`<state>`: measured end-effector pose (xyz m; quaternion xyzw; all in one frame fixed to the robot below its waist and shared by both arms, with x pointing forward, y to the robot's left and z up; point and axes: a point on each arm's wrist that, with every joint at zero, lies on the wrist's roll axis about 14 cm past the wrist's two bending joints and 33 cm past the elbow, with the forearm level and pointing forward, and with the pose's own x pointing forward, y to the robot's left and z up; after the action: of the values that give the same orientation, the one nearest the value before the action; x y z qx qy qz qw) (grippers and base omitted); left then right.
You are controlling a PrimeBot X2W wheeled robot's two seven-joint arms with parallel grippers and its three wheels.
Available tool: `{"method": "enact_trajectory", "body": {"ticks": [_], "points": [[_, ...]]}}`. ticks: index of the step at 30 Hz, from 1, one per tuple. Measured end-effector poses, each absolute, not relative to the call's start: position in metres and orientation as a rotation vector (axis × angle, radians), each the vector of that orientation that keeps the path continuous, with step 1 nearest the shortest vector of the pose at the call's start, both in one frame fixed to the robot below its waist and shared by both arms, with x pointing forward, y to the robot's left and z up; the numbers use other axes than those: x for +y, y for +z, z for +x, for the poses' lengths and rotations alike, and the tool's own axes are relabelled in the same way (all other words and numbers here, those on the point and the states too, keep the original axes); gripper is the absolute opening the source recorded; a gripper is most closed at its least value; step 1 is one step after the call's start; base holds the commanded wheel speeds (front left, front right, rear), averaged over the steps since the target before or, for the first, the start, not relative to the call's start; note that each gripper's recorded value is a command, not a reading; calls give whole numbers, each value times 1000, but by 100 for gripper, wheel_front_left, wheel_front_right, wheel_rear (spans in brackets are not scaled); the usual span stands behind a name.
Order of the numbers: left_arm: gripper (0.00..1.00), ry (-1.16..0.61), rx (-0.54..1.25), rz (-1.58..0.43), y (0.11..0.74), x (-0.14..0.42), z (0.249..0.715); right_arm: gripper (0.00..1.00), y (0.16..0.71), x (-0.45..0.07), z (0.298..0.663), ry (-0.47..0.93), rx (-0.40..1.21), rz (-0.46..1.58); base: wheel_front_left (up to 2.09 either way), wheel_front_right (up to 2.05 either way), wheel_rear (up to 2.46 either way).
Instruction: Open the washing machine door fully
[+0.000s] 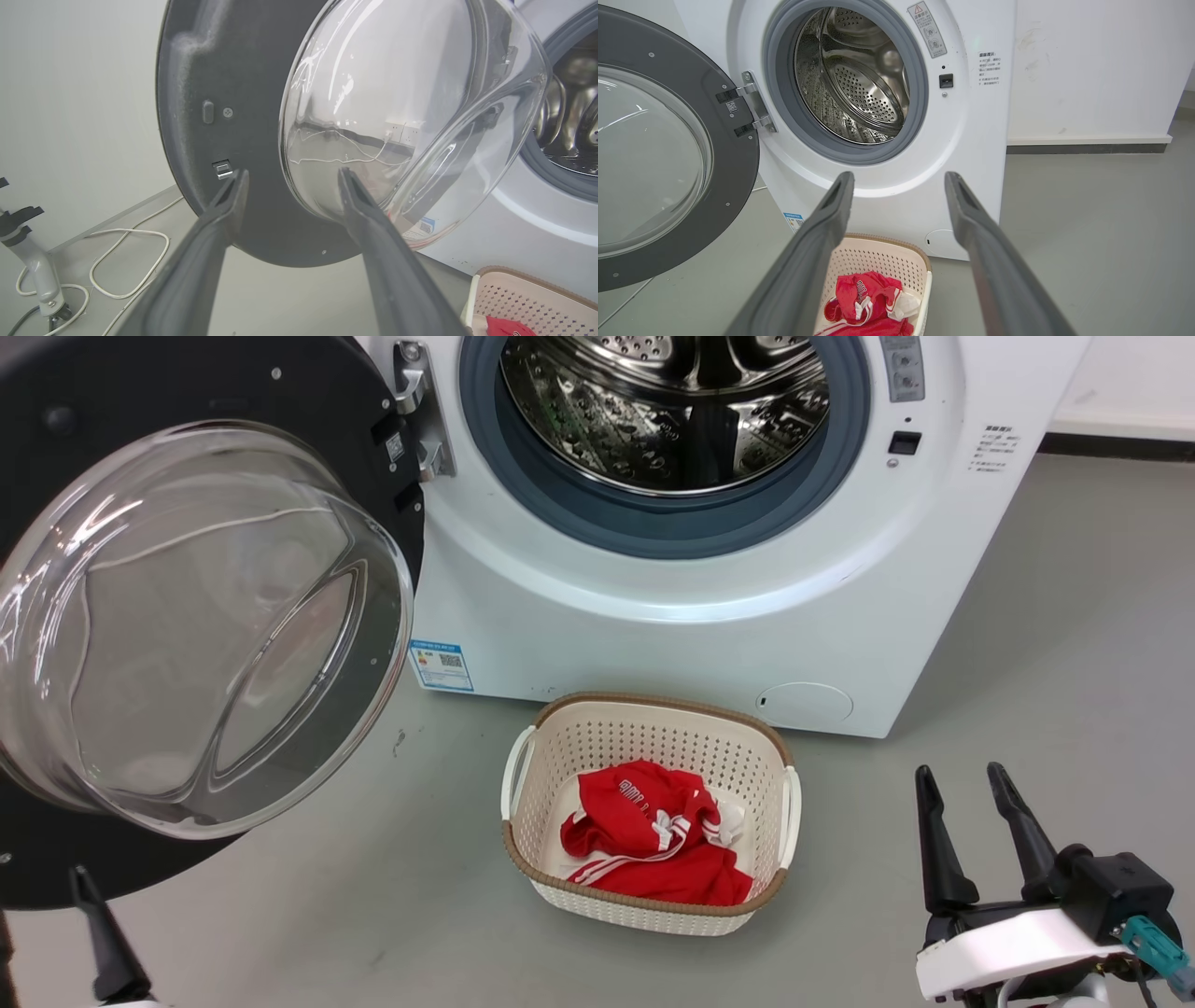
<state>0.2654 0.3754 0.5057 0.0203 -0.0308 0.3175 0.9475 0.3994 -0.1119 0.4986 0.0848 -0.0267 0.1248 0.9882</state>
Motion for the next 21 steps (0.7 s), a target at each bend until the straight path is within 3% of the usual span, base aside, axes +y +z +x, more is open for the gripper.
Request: {"method": "enact_trajectory", "body": {"ticks": [21], "points": [[100, 100, -220, 23, 550, 210, 350, 100, 525, -146, 378, 164, -138, 119, 0, 0, 0]]}}
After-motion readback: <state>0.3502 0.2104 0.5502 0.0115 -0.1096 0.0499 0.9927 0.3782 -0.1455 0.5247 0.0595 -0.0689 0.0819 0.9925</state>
